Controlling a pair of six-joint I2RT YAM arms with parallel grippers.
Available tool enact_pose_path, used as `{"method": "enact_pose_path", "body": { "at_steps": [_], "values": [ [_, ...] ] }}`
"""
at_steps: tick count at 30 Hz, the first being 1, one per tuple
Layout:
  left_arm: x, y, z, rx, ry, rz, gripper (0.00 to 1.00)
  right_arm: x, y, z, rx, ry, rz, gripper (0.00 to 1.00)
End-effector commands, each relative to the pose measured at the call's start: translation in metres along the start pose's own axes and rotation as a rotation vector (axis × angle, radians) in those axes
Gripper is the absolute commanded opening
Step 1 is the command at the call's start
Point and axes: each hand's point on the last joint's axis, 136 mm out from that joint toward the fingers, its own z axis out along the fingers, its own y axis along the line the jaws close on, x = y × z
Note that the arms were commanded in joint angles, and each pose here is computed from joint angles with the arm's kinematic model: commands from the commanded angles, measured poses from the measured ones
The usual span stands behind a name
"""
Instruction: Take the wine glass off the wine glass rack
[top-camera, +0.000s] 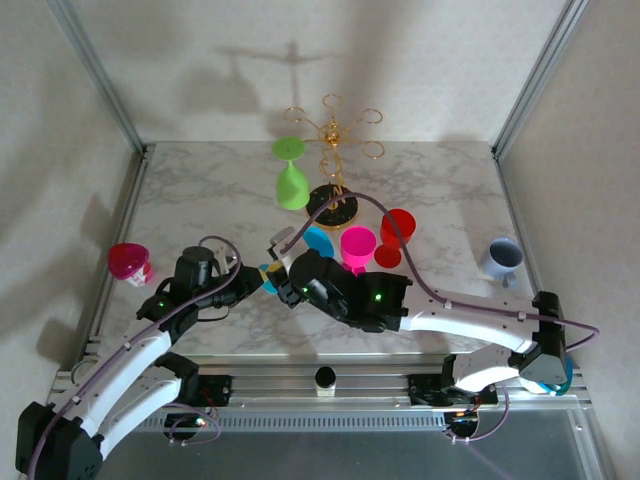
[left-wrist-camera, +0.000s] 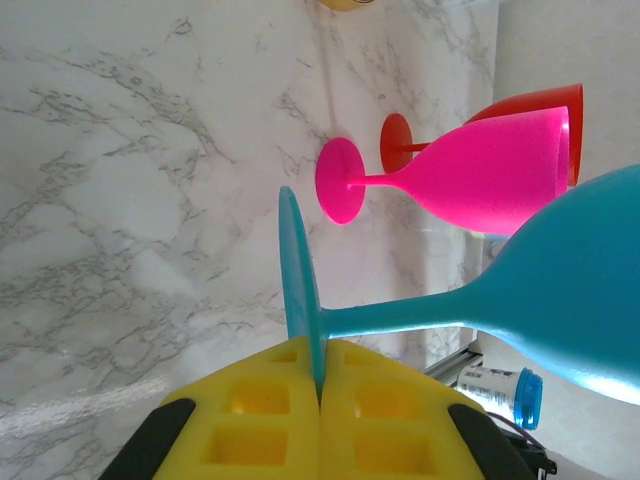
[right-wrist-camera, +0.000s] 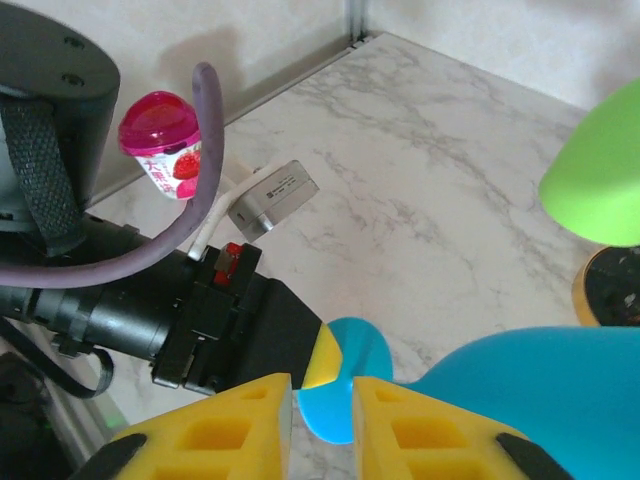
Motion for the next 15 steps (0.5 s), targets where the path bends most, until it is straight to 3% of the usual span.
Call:
{"method": "enact_pose_path", "body": {
  "at_steps": [1,11,15],
  "values": [
    [-0.010,-0.010,-0.001,0.064,-0.050,0.001,0.00,-0.012,-0.008,-0.016,-0.047,0.024,0.101,0.24],
    [-0.014,-0.013,0.003,0.132,-0.086,-0.019,0.00,-0.023,-0.049,-0.033,-0.070,0.035,0.268,0.28],
    [-0.015,-0.014,0.005,0.153,-0.093,-0.022,0.00,-0.024,-0.061,-0.035,-0.072,0.069,0.304,0.36]
  ]
}}
